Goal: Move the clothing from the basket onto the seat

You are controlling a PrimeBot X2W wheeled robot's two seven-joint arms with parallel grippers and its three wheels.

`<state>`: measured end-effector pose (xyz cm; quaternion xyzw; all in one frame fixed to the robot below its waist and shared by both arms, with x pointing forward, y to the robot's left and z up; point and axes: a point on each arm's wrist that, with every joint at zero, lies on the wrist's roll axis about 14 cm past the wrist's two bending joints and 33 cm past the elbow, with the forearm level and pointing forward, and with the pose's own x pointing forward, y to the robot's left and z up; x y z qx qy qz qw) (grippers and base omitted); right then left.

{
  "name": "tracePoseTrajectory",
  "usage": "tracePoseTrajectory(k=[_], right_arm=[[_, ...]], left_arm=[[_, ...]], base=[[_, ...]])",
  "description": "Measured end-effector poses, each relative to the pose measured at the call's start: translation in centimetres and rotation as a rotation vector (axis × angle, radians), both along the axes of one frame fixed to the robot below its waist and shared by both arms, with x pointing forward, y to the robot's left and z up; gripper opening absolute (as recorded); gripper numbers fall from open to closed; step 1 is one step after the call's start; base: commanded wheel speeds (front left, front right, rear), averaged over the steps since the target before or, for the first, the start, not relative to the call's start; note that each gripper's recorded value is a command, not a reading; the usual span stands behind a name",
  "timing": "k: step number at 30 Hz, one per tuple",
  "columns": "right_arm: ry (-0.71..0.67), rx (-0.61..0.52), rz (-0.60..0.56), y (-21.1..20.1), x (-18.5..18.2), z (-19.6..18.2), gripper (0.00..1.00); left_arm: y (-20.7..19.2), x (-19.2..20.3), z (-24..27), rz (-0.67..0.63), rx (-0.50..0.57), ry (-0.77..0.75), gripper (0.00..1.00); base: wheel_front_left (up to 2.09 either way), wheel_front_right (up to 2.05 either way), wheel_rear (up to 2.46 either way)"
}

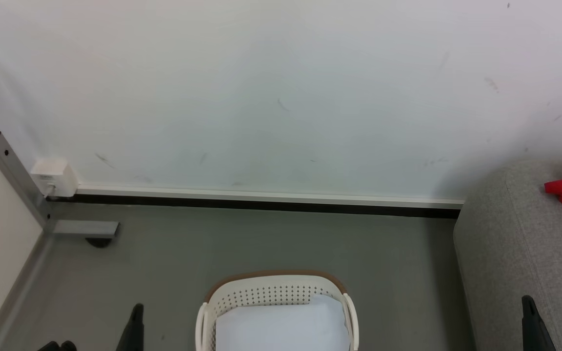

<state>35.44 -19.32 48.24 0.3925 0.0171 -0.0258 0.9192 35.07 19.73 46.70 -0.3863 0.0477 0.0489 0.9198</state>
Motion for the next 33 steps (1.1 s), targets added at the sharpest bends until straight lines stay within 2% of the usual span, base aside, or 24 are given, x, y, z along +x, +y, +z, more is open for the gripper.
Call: tracePoseTrajectory(k=[33], right_arm=[[-0.005, 0.375, -0.010, -0.3, 1.5, 0.7, 0.00]], left_arm=[[0.2, 1.8, 1.5, 0.021, -0.382, -0.045, 0.00]], base=[[0.00, 0.00, 0.00]])
